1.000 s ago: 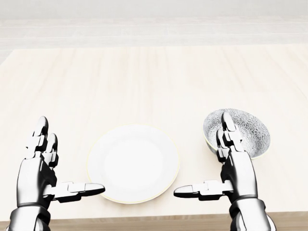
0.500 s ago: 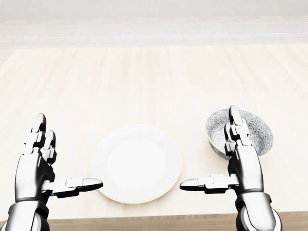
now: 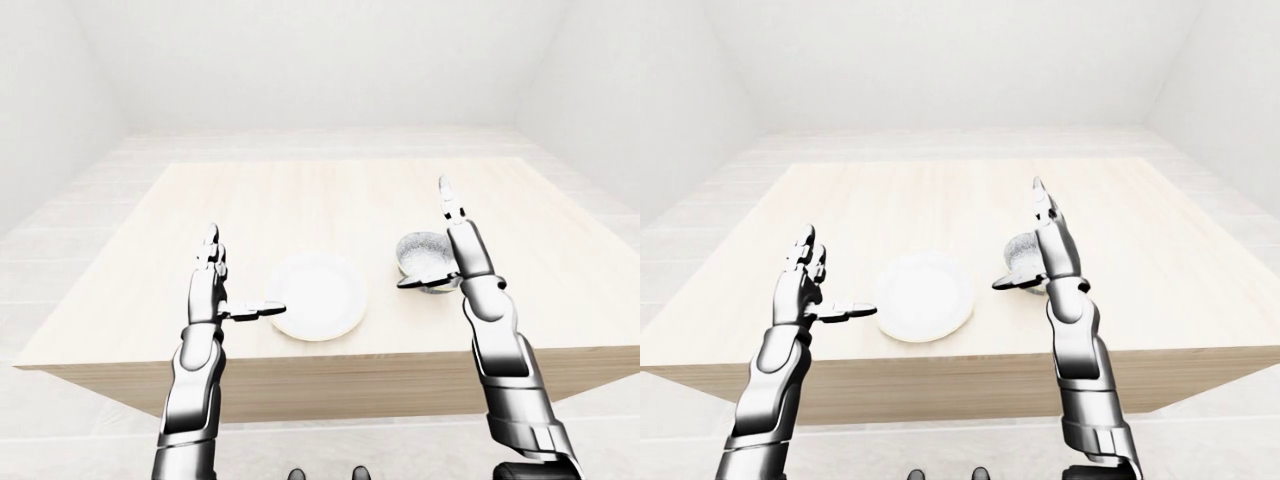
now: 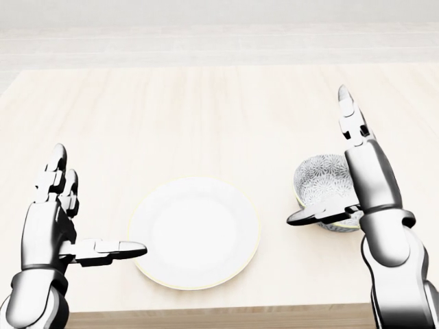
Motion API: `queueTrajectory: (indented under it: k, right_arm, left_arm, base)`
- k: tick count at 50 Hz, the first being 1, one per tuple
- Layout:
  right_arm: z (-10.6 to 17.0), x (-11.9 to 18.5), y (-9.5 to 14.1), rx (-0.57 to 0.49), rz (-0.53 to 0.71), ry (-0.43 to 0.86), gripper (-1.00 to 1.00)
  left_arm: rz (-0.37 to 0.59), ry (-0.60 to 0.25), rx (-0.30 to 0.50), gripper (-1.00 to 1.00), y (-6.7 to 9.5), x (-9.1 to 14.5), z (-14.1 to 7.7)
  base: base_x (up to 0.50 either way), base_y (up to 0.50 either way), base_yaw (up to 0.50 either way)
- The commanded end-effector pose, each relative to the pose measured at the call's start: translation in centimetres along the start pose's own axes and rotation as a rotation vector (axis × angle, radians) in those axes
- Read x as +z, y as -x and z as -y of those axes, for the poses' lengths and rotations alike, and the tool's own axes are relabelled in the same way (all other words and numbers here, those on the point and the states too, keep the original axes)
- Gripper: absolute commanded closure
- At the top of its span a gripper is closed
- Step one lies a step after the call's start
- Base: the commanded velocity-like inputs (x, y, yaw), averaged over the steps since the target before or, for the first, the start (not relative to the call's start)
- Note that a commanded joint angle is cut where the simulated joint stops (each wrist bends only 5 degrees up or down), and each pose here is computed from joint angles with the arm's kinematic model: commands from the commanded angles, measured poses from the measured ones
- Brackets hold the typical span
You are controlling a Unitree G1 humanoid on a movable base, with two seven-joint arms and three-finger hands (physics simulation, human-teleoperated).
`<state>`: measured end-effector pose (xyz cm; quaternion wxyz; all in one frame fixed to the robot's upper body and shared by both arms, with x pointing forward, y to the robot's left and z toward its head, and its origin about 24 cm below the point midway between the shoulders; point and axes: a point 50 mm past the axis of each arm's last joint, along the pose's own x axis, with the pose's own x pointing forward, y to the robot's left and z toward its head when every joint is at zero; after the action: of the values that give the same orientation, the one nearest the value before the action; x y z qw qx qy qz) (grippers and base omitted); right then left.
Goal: Put the bowl on the plate.
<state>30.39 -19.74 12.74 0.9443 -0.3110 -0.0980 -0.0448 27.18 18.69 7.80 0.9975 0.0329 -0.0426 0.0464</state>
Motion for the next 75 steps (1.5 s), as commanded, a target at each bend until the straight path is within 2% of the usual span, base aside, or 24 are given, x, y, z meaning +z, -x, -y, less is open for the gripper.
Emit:
queueTrajectory:
  k: [1, 6, 14, 23, 39, 54, 75]
  right_arm:
    - [1.1, 2.6, -1.4, 0.048, 0.08, 0.255, -1.0]
    - [0.6, 2.2, -1.2, 0.081, 0.055, 0.305, -1.0]
    - [0.8, 1.6, -1.4, 0.073, 0.023, 0.322, -1.0]
    - [1.1, 1.7, -1.3, 0.061, 0.021, 0.326, -1.0]
    - [0.9, 2.2, -1.0, 0.073, 0.032, 0.4, -1.0]
    - [0.6, 2.2, -0.3, 0.102, 0.023, 0.464, -1.0]
    - [-1.5, -0.5, 0.2, 0.205, -0.092, 0.627, -1.0]
  left_arm:
    - [0.045, -0.06, -0.006, -1.0, -0.3, 1.1, 0.0]
    - [0.054, -0.108, -0.024, -1.0, 0.1, 1.3, -0.2]
    - [0.077, -0.15, -0.03, -1.0, 0.5, 1.9, -0.8]
    - [0.049, -0.17, -0.016, -1.0, 0.6, 1.3, -1.2]
    - [0.06, -0.222, -0.032, -1.0, 2.0, 1.6, -1.1]
    - [0.069, -0.229, -0.027, -1.0, 2.4, 1.9, -1.4]
    - [0.067, -0.23, -0.034, -1.0, 2.8, 1.9, -1.5]
  base:
    - [0.0, 0.0, 0.0]
    - [0.0, 0.0, 0.0]
    - [0.0, 0.0, 0.0]
    - [0.0, 0.0, 0.0]
    - [0.0, 0.0, 0.0]
    - [0.0, 0.0, 0.0]
    - [0.0, 0.0, 0.0]
